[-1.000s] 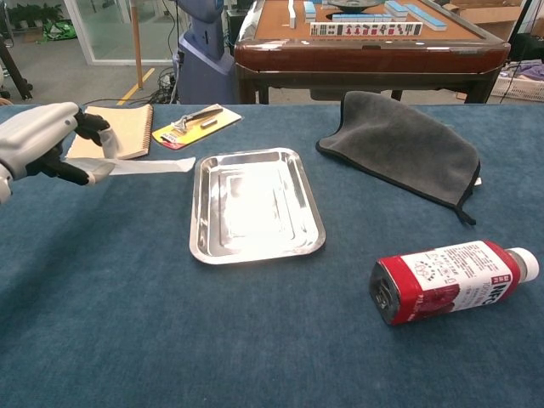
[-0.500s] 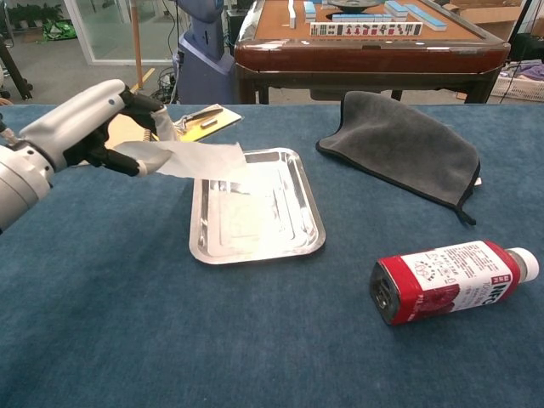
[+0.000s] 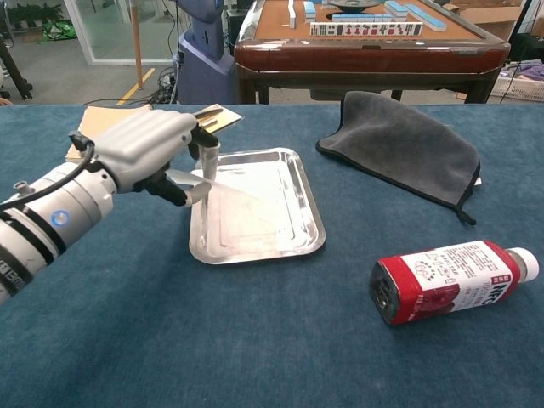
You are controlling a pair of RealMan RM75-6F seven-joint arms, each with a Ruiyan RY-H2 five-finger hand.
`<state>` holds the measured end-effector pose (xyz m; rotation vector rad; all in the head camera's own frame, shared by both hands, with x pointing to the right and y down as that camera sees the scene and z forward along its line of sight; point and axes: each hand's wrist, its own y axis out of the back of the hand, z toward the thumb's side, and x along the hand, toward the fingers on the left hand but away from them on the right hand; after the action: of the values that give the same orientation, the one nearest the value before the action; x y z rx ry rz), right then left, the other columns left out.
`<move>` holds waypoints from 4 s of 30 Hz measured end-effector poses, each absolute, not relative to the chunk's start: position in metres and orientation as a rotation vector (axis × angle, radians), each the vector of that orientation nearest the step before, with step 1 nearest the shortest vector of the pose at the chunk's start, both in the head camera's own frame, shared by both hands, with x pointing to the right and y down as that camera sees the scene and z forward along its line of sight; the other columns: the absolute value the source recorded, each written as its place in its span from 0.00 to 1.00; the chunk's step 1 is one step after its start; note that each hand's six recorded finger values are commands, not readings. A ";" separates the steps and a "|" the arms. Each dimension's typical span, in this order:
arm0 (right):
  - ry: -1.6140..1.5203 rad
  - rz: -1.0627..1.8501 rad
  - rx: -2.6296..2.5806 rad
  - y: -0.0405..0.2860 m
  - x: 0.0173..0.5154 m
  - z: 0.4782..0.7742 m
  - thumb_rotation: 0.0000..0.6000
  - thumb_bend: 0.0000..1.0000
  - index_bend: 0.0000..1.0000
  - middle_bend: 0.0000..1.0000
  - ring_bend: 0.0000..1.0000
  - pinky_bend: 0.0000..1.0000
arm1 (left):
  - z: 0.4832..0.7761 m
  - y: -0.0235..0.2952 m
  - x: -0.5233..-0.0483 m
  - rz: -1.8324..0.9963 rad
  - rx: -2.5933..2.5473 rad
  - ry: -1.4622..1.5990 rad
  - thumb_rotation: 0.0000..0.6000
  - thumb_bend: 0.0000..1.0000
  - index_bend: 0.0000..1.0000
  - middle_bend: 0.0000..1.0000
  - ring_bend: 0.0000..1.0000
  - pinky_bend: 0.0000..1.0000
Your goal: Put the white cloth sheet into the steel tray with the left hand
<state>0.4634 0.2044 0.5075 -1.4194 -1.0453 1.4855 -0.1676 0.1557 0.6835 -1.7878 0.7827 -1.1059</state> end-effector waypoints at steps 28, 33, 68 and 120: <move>-1.046 1.484 -1.431 0.209 0.473 0.506 1.00 0.25 0.11 0.18 0.08 0.17 | 0.697 0.153 -0.093 -1.283 -1.783 0.601 1.00 0.37 0.70 0.46 0.36 0.26; -1.049 1.484 -1.431 0.209 0.475 0.507 1.00 0.24 0.11 0.18 0.08 0.17 | 0.705 0.150 -0.093 -1.334 -1.762 0.591 1.00 0.37 0.70 0.46 0.36 0.26; -1.072 1.484 -1.431 0.216 0.481 0.505 1.00 0.24 0.11 0.18 0.08 0.17 | 0.702 0.151 -0.082 -1.349 -1.746 0.557 1.00 0.22 0.10 0.25 0.20 0.22; -1.092 1.454 -1.434 0.222 0.481 0.499 1.00 0.24 0.11 0.18 0.08 0.17 | 0.694 0.152 -0.106 -1.472 -1.717 0.440 1.00 0.10 0.00 0.10 0.04 0.10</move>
<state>0.4812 0.2218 0.4994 -1.4345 -1.0918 1.4536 -0.1056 0.1524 0.6944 -1.7166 0.4400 -1.4722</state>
